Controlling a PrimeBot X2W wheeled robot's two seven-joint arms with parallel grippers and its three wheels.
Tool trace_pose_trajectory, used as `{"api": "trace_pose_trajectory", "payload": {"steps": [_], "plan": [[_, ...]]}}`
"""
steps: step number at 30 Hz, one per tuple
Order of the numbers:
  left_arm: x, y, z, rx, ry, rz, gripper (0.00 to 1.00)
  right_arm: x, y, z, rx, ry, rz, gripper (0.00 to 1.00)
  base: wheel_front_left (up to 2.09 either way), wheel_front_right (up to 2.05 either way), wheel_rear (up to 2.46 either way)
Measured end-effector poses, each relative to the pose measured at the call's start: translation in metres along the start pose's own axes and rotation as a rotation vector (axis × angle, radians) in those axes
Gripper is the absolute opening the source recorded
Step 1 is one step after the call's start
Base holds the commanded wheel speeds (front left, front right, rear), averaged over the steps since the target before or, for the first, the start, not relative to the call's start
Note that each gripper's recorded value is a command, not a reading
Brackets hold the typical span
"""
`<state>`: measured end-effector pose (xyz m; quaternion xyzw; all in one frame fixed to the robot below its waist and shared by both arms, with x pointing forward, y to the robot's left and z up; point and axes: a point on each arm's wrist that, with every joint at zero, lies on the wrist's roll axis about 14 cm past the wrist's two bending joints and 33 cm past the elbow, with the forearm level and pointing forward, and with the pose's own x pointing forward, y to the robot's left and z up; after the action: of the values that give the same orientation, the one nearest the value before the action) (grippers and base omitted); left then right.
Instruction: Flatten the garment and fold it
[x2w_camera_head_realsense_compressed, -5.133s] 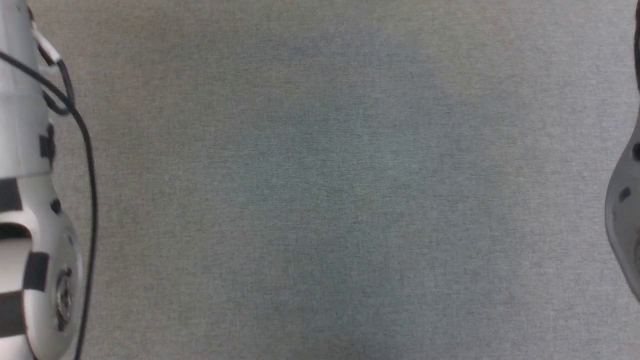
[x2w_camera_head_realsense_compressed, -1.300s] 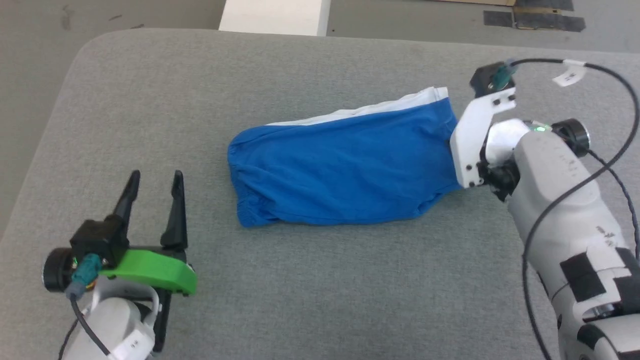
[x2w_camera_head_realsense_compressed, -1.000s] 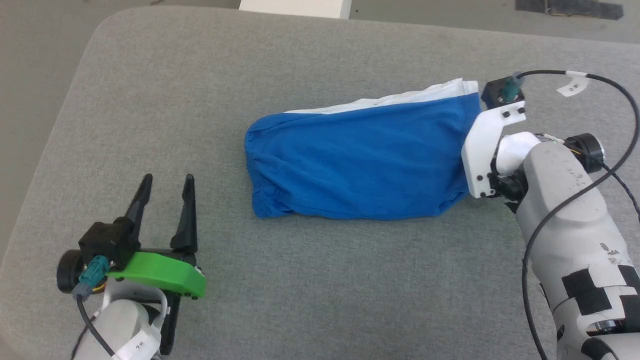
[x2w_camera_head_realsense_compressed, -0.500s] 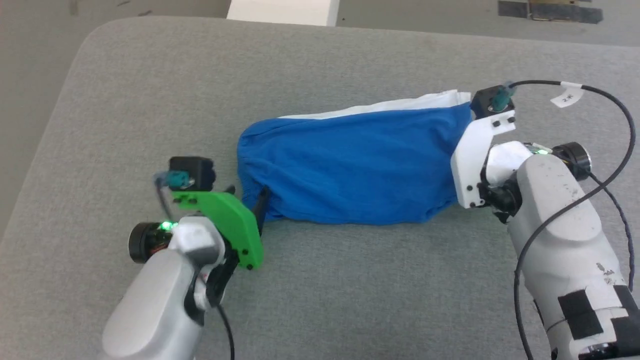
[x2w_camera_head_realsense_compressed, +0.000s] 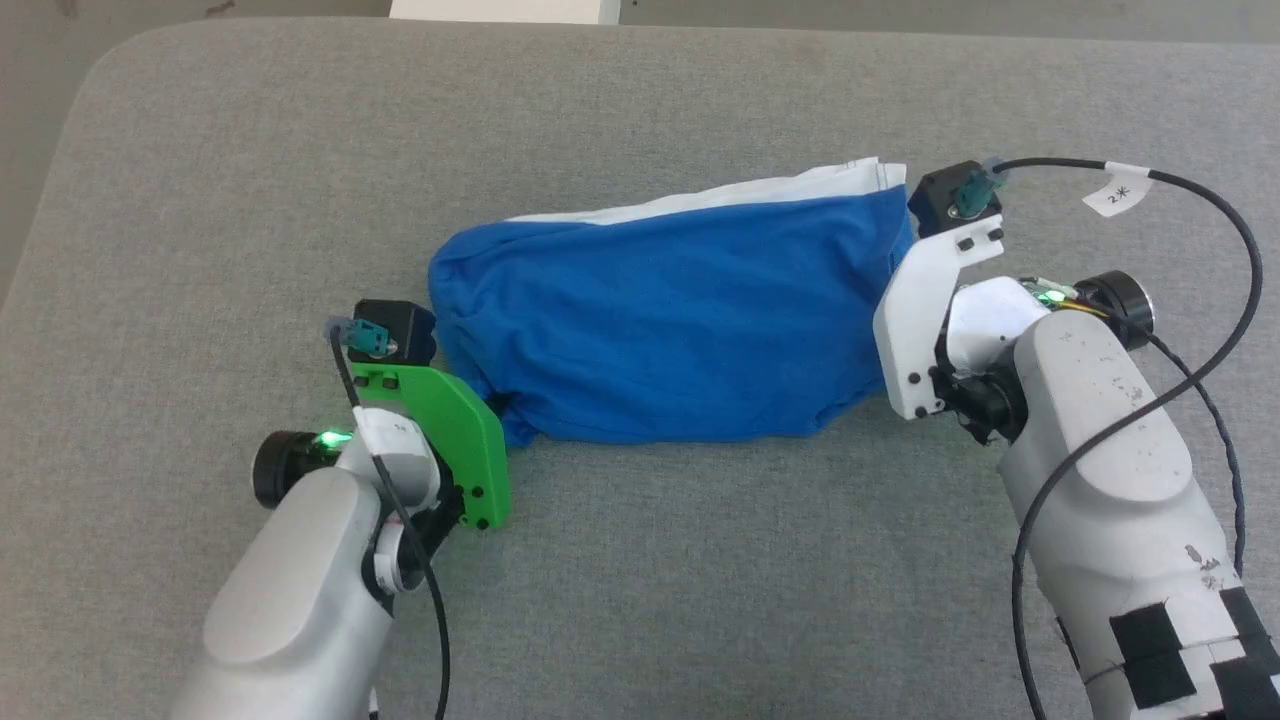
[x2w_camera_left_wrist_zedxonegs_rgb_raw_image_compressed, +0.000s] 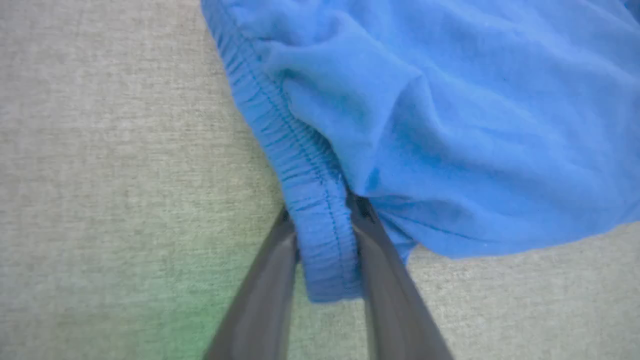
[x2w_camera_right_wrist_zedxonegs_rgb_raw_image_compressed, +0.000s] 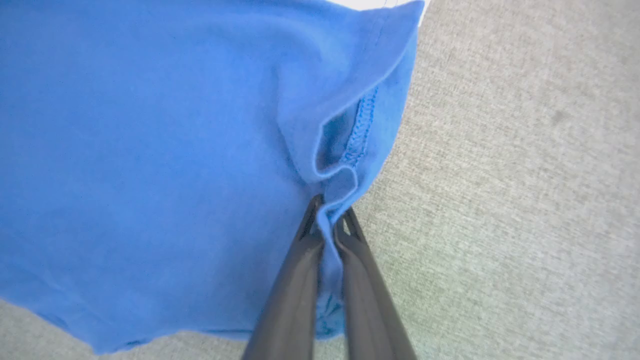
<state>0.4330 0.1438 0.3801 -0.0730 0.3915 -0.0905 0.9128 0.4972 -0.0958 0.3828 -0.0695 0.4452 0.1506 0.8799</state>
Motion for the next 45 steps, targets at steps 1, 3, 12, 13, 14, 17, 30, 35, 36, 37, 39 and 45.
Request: {"api": "trace_pose_trajectory", "payload": {"steps": [1,3,12,13,14,17,30,35,36,37,39,45], "plan": [[0.001,-0.002,0.001,-0.002,-0.006,-0.011,0.00,-0.001,0.000,-0.001,0.002,0.000,-0.001,0.00,0.00,0.00,0.00],[0.000,-0.005,0.004,-0.006,-0.024,-0.022,0.00,-0.004,0.000,-0.002,0.013,-0.008,0.001,0.00,0.00,0.00,0.00],[-0.027,0.003,0.033,-0.078,-0.158,-0.032,0.00,-0.033,-0.002,-0.012,0.103,-0.097,0.010,0.00,0.00,0.00,0.00],[-0.032,0.003,0.032,-0.075,-0.159,-0.033,0.00,-0.038,-0.002,-0.018,0.120,-0.105,0.013,0.00,0.00,0.00,0.00],[-0.035,0.004,0.031,-0.070,-0.158,-0.033,0.00,-0.042,-0.002,-0.023,0.128,-0.109,0.011,0.00,0.00,0.00,0.00],[-0.048,0.001,0.014,-0.080,-0.125,-0.041,0.00,-0.058,-0.002,-0.045,0.177,-0.124,0.010,0.00,0.00,0.00,0.00],[-0.079,-0.015,-0.059,-0.211,0.073,-0.078,1.00,-0.105,0.004,-0.115,0.376,-0.163,0.053,1.00,0.00,0.00,0.00],[-0.100,-0.012,-0.032,-0.283,-0.035,-0.107,1.00,-0.126,-0.010,-0.101,0.398,-0.261,0.026,1.00,0.00,0.00,0.00],[-0.105,-0.006,-0.020,-0.290,-0.088,-0.093,1.00,-0.132,-0.014,-0.095,0.396,-0.287,0.017,1.00,0.00,0.00,0.00],[-0.111,0.002,-0.007,-0.296,-0.151,-0.077,1.00,-0.137,-0.017,-0.090,0.394,-0.308,0.008,1.00,0.00,0.00,0.00],[-0.123,0.020,0.024,-0.285,-0.313,-0.027,1.00,-0.144,-0.024,-0.083,0.388,-0.329,-0.010,1.00,0.00,0.00,0.00],[-0.141,0.049,0.066,-0.097,-0.646,0.093,1.00,-0.136,-0.035,-0.078,0.284,-0.216,-0.097,1.00,0.00,0.00,0.00]]}}
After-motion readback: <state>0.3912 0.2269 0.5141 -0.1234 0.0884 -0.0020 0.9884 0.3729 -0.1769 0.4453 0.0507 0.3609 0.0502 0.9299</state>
